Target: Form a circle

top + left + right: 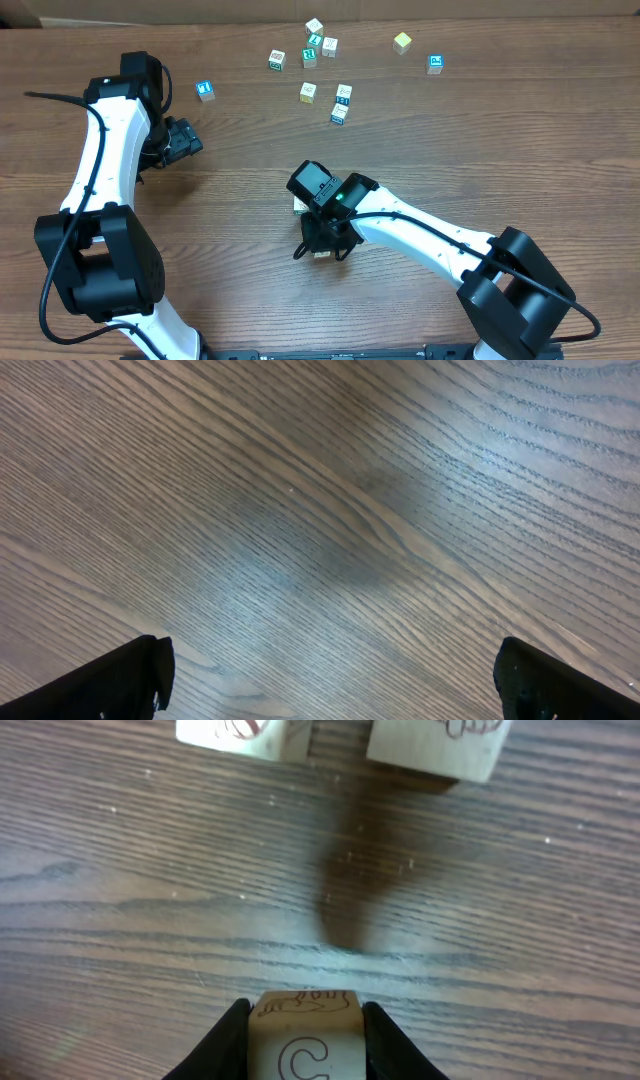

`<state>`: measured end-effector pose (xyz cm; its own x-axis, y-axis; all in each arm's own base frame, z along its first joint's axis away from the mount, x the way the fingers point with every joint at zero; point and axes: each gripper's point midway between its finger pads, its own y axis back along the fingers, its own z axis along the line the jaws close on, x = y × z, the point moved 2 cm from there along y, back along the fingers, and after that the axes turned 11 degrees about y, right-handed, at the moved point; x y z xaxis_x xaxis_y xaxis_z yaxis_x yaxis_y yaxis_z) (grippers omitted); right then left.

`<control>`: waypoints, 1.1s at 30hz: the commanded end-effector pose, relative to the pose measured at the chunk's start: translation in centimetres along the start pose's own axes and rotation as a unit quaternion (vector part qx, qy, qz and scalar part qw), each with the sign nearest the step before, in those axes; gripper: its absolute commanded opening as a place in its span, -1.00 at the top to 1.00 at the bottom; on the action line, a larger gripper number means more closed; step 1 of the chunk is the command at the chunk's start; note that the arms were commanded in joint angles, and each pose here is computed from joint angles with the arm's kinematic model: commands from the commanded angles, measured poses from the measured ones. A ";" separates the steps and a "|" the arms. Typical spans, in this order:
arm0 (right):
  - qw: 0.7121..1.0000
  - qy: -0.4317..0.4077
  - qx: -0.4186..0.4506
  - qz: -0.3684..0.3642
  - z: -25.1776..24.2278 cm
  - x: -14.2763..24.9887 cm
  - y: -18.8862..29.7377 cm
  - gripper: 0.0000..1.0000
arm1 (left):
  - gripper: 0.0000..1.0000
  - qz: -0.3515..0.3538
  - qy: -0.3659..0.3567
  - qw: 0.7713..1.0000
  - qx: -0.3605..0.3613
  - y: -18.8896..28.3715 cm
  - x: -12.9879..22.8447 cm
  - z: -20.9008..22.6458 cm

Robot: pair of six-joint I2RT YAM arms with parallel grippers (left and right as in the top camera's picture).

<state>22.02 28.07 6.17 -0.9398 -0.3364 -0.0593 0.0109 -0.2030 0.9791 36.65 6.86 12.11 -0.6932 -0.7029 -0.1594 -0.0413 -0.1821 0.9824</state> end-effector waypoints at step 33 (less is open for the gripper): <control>0.991 -0.045 -0.012 0.125 1.0 5.3 -0.9 -0.34 | -0.99 -0.016 -0.007 1.000 0.004 1.0 -0.5 0.0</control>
<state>17.94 27.00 5.32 -0.9180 -0.3649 0.1555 0.2236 -0.1521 0.9627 36.65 6.86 12.11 -0.6932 -0.7029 -0.1594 -0.0413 -0.1821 0.9824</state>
